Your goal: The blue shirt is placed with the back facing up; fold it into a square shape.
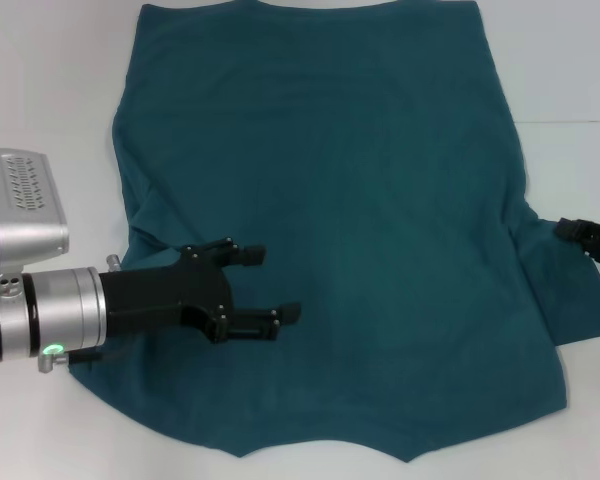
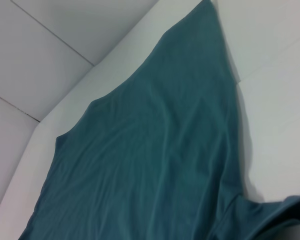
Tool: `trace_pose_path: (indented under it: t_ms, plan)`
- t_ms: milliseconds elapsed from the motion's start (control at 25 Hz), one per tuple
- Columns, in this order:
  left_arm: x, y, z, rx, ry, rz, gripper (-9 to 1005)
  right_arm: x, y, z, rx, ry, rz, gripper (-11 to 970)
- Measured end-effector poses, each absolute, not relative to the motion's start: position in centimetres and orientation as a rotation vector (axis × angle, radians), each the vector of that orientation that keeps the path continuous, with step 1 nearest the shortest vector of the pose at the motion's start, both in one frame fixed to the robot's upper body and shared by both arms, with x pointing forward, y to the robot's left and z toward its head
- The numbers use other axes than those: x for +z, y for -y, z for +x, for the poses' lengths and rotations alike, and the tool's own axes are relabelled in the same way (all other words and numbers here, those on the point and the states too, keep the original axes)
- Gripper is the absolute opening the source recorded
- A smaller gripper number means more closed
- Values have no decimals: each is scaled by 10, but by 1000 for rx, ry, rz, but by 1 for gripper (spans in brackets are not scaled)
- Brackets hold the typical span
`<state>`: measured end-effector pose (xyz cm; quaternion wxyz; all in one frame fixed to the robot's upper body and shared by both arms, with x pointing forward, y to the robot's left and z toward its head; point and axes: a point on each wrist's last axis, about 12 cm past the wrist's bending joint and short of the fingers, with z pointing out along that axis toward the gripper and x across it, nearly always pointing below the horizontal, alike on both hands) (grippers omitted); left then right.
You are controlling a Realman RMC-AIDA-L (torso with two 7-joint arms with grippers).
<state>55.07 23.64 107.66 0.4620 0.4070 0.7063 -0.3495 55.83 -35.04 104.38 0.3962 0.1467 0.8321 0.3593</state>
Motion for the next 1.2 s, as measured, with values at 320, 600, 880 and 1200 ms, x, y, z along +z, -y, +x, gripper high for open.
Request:
trace_pose_path:
  t_ms: [320,600,880,1200]
  plan:
    - [1076,-237,550,-862,-1741,1000,936,1040,351,556,896,-2097,385,306]
    - [1077,-236,550,-869,-1737,995,937,1040,357,553,873,-2059,407,36]
    - [1078,-236,551,-878,-1740,982,937,1044,368,555,808,-2039,387,3]
    - [1078,-236,552,-882,-1751,967,937,1054,379,568,705,-2055,299,3]
